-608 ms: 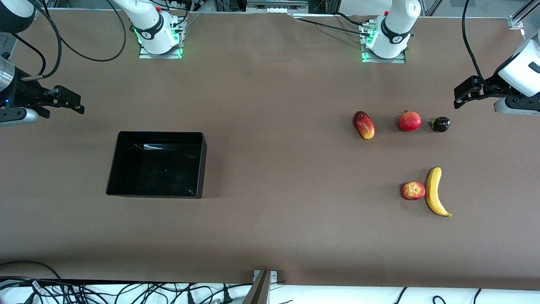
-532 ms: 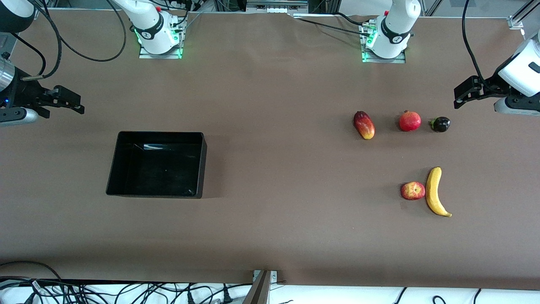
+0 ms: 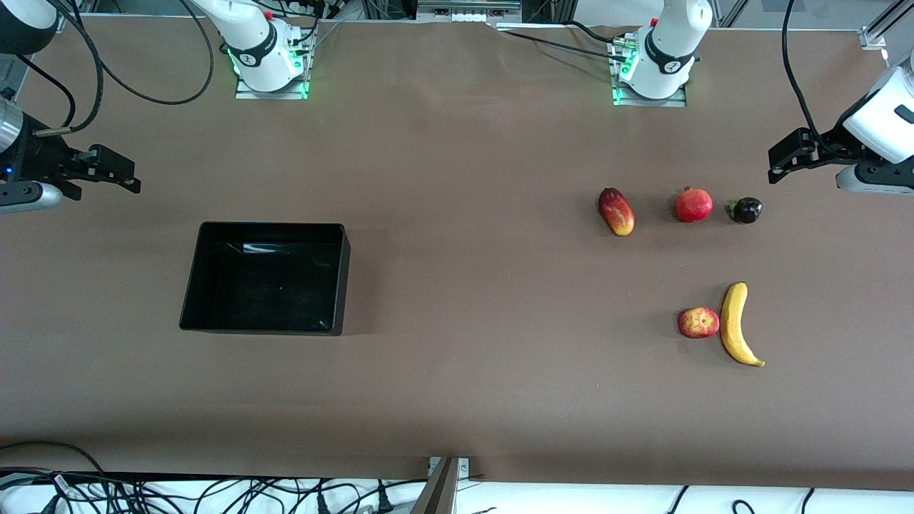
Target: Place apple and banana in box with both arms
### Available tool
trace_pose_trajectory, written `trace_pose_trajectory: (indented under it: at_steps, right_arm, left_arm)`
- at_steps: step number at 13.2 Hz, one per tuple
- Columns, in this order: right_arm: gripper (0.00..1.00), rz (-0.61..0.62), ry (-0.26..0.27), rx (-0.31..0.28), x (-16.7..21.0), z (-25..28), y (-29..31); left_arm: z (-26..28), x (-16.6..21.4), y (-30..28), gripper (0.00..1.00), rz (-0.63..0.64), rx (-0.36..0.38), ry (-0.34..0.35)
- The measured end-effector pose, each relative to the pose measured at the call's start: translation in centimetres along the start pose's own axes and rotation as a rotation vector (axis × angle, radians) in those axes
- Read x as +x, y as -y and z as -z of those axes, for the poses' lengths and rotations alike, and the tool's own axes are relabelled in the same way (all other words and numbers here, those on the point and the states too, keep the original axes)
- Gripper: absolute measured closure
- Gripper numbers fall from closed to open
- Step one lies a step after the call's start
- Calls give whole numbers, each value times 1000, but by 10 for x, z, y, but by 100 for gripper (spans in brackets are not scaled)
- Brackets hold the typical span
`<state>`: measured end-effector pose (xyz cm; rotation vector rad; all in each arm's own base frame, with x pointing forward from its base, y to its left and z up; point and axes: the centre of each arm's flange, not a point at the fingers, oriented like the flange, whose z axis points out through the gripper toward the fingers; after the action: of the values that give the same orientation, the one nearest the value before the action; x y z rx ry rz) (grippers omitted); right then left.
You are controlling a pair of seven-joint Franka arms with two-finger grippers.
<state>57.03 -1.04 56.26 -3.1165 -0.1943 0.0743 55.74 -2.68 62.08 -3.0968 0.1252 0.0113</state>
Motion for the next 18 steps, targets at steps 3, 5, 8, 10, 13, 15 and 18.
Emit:
trace_pose_trajectory:
  at_steps: [3,5,8,10,13,15,18]
  right_arm:
    - [0,5,21,-28,19,-79,-6]
    - [0,-15,14,-37,26,-165,-17]
    - [0,-60,36,-46,25,-264,-47]
    - [2,-65,28,-52,29,-292,-52]
    - [7,-78,42,-52,29,-317,-58]
    - [30,-84,49,-51,28,-321,-61]
    - [65,-84,50,-50,28,-321,-60]
  left_arm:
    - [0,0,0,0,0,0,1]
    - [0,0,0,0,0,0,1]
    - [0,0,1,0,2,0,2]
    - [0,0,1,0,2,0,2]
    - [-1,0,1,0,2,0,3]
    - [-4,1,1,0,2,0,9]
    - [-19,9,2,0,2,-2,33]
